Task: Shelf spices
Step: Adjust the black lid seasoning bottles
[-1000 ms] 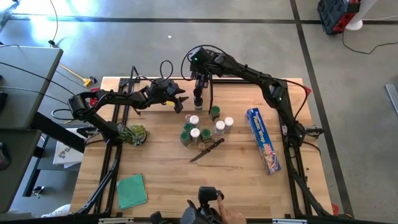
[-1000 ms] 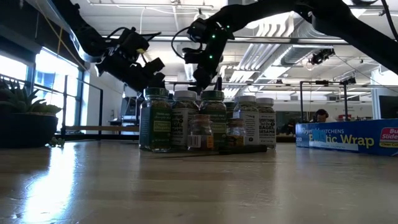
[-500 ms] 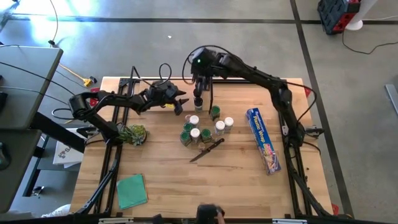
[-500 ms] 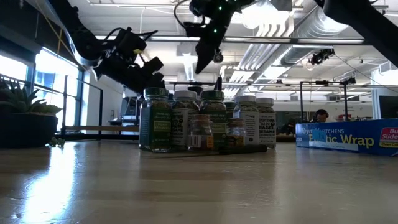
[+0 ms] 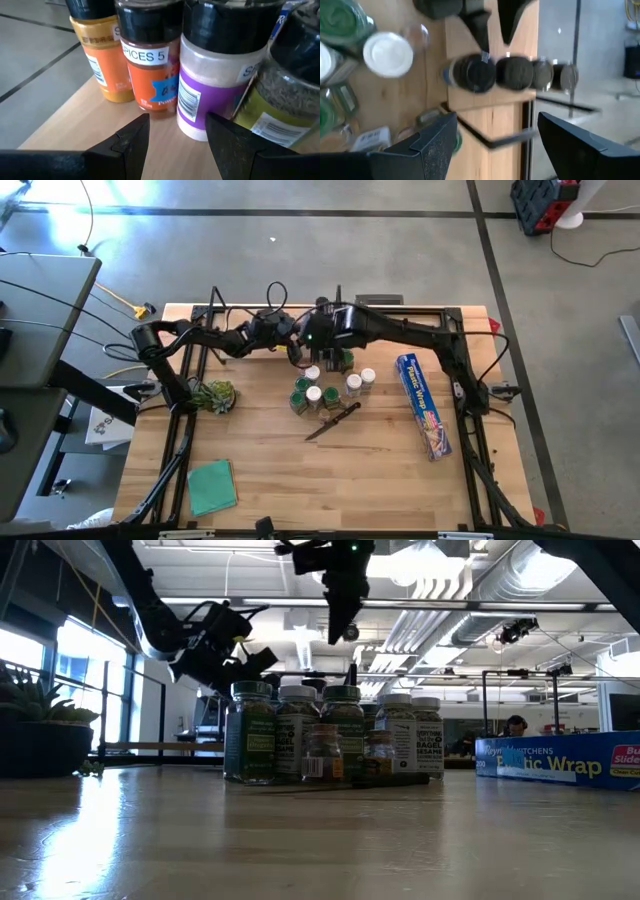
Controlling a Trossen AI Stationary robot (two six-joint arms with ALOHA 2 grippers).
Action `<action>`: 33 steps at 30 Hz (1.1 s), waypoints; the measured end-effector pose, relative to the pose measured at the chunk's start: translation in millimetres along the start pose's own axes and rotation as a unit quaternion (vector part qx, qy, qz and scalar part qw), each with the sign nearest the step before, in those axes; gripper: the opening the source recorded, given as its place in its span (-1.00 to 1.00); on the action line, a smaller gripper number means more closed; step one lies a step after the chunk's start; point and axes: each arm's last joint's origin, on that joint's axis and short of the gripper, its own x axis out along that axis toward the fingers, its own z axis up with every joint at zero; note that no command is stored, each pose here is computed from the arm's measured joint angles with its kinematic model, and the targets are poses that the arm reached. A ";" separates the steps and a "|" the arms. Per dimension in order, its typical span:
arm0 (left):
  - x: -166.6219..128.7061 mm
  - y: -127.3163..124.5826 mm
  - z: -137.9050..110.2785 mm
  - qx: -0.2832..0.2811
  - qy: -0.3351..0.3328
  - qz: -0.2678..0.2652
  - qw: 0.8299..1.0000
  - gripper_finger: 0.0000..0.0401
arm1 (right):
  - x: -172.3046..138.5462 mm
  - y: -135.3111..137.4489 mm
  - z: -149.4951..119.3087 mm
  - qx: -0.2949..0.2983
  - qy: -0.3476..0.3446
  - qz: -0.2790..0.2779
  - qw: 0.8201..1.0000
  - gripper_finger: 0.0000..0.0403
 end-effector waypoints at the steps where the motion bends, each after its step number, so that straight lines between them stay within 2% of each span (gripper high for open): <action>1: 0.1 0.3 1.0 0.003 -0.003 0.001 1.000 -0.06 | -1.7 3.7 -0.9 0.002 0.007 0.001 1.000 0.36; 7: -0.9 0.7 2.0 0.008 0.000 0.007 1.000 -0.06 | -5.9 19.3 -1.0 0.028 0.019 0.016 0.999 0.36; 12: -13.5 0.9 11.7 0.025 0.007 0.013 1.000 -0.06 | -2.3 24.7 1.7 0.058 0.009 0.091 0.994 0.36; 16: -34.7 0.5 29.5 0.028 -0.005 0.014 1.000 -0.06 | 4.7 30.2 9.2 0.050 -0.015 0.144 0.988 0.36; 21: -55.4 -2.6 42.2 0.041 -0.007 0.011 0.999 -0.06 | 24.0 34.6 22.3 0.041 -0.048 0.184 0.981 0.36; 27: -60.6 -5.0 41.3 0.045 0.011 0.005 0.999 -0.06 | 53.5 32.4 22.6 0.059 -0.013 0.198 0.978 0.28; 33: -60.6 -4.9 40.2 0.045 0.016 0.005 0.999 -0.06 | 63.9 21.7 20.5 0.070 -0.004 0.172 0.983 0.18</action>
